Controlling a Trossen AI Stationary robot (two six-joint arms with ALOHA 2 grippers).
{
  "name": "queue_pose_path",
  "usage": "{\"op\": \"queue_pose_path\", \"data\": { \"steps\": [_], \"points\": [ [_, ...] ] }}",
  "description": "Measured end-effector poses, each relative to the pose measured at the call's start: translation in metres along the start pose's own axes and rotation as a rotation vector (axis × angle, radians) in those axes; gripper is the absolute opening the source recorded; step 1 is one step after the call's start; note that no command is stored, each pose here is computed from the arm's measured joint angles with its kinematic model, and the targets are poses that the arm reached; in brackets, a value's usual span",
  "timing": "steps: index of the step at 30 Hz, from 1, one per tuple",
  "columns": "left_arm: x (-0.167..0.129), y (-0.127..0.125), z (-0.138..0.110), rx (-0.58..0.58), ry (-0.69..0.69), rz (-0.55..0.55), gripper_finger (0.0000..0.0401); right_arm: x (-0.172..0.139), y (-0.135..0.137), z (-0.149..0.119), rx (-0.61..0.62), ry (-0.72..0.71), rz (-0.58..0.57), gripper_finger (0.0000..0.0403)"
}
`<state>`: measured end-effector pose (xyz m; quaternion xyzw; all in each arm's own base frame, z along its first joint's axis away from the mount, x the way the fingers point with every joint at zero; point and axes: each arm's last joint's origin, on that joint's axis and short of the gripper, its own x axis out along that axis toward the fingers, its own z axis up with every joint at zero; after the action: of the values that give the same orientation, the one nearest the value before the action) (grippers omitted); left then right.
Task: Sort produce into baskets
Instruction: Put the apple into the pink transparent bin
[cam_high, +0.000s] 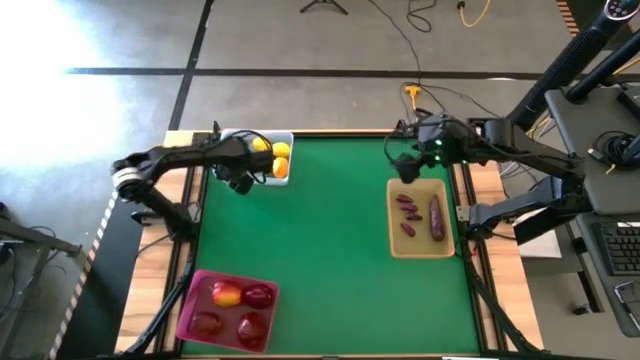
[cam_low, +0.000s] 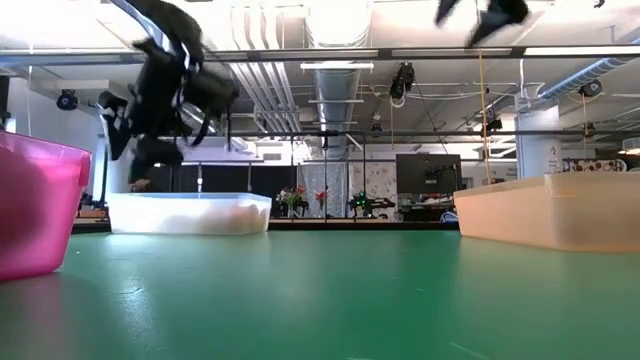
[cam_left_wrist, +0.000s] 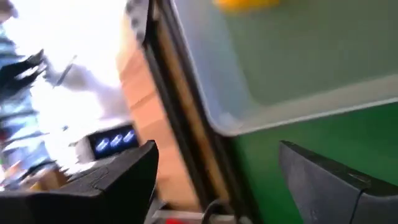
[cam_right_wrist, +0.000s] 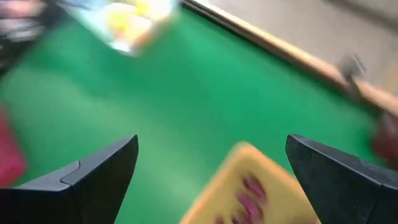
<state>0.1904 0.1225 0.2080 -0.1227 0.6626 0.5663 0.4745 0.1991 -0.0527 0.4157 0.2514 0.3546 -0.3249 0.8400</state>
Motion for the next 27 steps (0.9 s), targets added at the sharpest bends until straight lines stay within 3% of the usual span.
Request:
{"op": "queue_pose_path", "data": {
  "steps": [2,5,9,13,20,27],
  "points": [
    [-0.012,0.007,-0.002,-0.035,-0.089,-0.090,0.0309,0.011,-0.012,-0.001,0.130,0.072,-0.101,0.0400],
    [-0.033,0.015,-0.005,-0.063,-0.255,-0.339,0.0309,0.035,-0.027,0.002,0.270,0.153,-0.211,0.0400],
    [-0.063,0.022,-0.012,-0.084,-0.511,-0.689,0.0309,0.077,-0.053,0.012,0.383,0.230,-0.365,0.0400],
    [-0.088,0.023,-0.029,-0.042,-0.710,-0.949,0.0309,0.120,-0.090,0.021,0.417,0.341,-0.514,0.0400],
    [-0.107,0.006,-0.066,0.052,-0.878,-1.163,0.0309,0.175,-0.144,0.033,0.448,0.514,-0.612,0.0400],
    [-0.118,-0.018,-0.091,0.089,-1.010,-1.373,0.0309,0.200,-0.207,0.031,0.590,0.613,-0.684,0.0400]
  ]
}}
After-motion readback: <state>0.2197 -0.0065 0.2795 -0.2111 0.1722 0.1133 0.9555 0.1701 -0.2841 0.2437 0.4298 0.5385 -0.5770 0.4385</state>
